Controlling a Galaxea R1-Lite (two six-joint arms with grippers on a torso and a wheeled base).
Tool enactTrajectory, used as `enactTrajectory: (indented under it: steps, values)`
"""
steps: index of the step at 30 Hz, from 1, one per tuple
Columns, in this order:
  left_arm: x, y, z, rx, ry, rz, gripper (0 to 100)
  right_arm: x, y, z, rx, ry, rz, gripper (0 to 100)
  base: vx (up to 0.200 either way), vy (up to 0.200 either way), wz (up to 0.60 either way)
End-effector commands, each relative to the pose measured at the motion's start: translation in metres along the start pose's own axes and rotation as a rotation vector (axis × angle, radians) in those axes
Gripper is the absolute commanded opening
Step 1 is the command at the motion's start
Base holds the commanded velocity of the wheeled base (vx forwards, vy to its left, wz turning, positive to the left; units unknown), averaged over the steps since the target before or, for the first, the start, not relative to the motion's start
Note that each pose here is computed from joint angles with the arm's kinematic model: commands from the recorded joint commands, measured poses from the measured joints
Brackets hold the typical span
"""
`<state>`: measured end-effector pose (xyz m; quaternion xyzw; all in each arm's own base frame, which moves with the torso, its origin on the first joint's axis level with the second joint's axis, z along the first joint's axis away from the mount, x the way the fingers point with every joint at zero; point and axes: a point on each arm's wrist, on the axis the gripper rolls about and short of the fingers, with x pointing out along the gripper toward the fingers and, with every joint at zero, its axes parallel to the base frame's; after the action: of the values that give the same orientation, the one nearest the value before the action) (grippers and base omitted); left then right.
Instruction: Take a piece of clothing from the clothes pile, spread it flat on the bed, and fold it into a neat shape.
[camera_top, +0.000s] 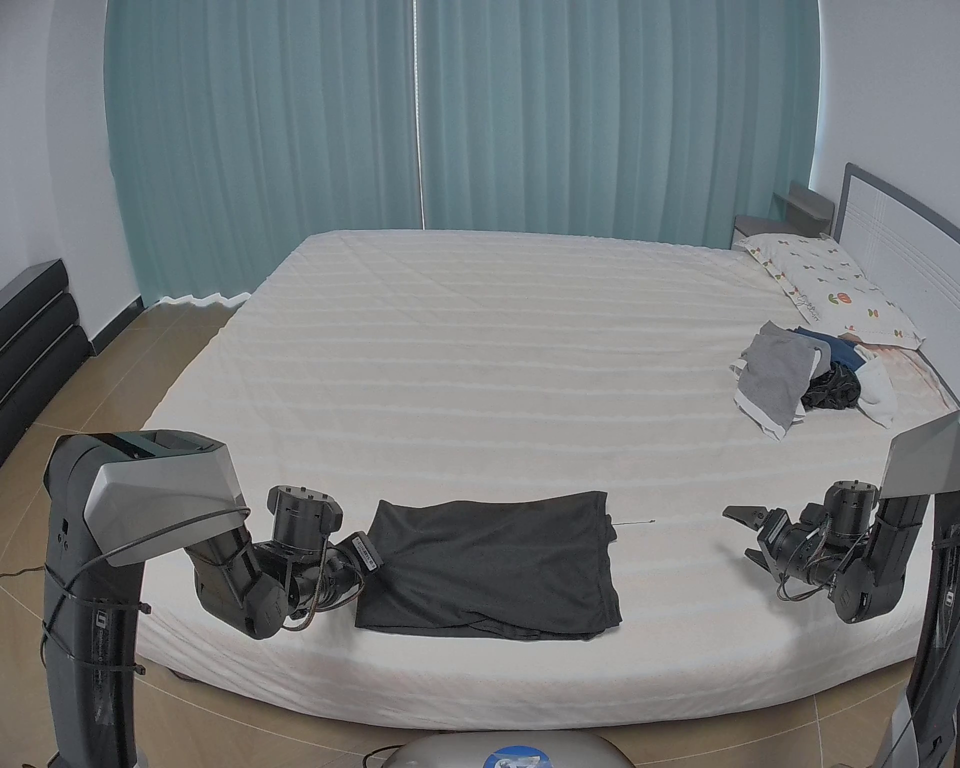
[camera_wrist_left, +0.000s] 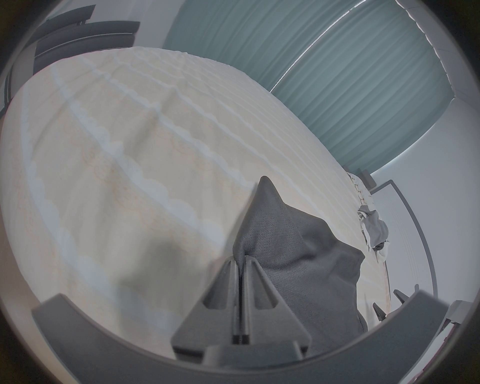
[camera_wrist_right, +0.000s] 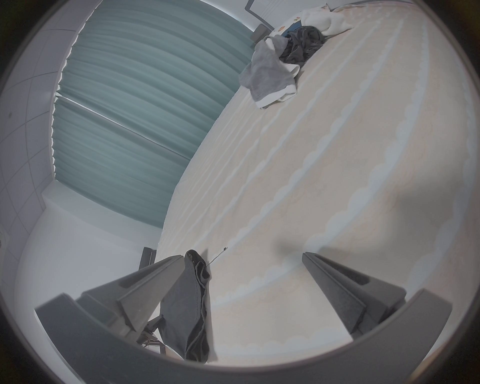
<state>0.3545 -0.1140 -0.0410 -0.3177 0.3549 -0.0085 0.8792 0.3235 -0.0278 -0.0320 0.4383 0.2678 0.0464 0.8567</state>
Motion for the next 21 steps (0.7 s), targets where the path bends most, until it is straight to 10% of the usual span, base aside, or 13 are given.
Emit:
enactTrajectory:
  steps: [1, 7, 8, 21]
  values:
    - [0.0, 0.0, -0.001, 0.001, 0.003, 0.001, 0, 0.0, -0.001, 0.0, 0.001, 0.0, -0.001, 100, 0.0, 0.0, 0.0]
    - [-0.002, 0.0, -0.001, 0.001, 0.004, 0.002, 0, 0.0, -0.001, 0.0, -0.001, 0.0, -0.001, 100, 0.0, 0.0, 0.0]
    - [-0.003, 0.001, -0.002, -0.001, 0.005, 0.004, 100, 0.0, -0.001, 0.0, 0.001, 0.0, -0.001, 100, 0.0, 0.0, 0.0]
    - [-0.011, 0.0, 0.013, -0.068, -0.035, -0.01, 100, -0.002, 0.001, 0.0, 0.0, -0.002, 0.001, 100, 0.0, 0.0, 0.0]
